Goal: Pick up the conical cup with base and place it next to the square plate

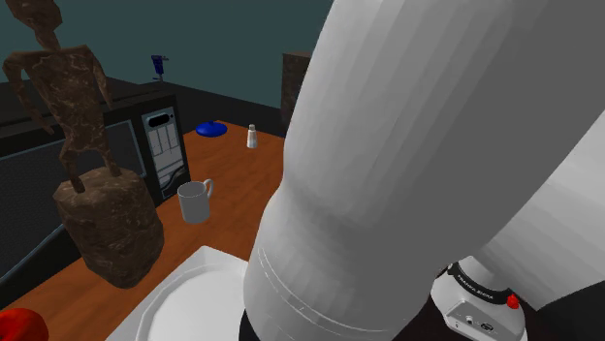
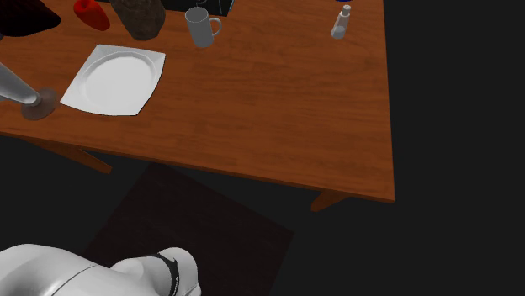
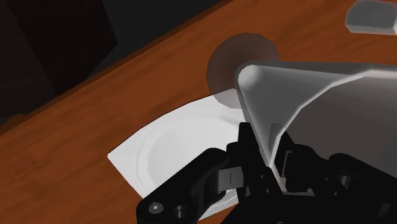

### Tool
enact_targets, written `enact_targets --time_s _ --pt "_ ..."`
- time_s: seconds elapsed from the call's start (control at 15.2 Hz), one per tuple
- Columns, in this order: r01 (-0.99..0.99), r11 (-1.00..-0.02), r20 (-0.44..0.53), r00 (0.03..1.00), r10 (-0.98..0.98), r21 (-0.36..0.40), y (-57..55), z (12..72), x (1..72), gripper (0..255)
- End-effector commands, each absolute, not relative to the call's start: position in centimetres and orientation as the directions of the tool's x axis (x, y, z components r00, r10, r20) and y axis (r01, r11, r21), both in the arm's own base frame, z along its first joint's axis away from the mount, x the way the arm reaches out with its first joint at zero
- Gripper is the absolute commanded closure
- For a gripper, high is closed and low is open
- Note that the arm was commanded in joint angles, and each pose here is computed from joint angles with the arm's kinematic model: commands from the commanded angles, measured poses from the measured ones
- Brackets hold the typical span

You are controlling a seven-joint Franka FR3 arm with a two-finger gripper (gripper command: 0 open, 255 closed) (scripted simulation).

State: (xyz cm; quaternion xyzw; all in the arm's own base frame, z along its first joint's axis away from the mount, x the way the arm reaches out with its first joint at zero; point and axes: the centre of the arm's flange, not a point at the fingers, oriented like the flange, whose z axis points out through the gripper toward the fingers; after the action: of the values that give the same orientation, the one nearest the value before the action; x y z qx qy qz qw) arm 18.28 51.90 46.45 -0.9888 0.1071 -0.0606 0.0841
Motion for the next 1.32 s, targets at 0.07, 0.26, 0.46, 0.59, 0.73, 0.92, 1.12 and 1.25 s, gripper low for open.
enact_targets --time_s 0.07,0.26,0.46,0.59,0.73,0.92,1.12,1.25 --pt "-0.201 -0.963 0.102 0.97 -0.222 -0.181 51.9 44.9 18.2 255" --pt "-0.201 -0.963 0.102 0.97 -0.222 -0.181 51.9 43.3 18.2 255" --pt "-0.201 -0.963 0.102 0.97 -0.222 -0.181 51.9 41.7 18.2 255" --pt "-0.201 -0.963 0.102 0.97 -0.222 -0.181 51.9 41.6 18.2 255" --pt "-0.201 -0.963 0.102 0.97 -0.222 -0.181 51.9 41.6 18.2 255" --pt "-0.201 -0.963 0.102 0.97 -0.222 -0.181 51.9 41.6 18.2 255" --pt "-0.201 -0.963 0.102 0.97 -0.222 -0.181 51.9 41.5 18.2 0" --pt "-0.201 -0.963 0.102 0.97 -0.222 -0.181 51.9 41.5 18.2 0"
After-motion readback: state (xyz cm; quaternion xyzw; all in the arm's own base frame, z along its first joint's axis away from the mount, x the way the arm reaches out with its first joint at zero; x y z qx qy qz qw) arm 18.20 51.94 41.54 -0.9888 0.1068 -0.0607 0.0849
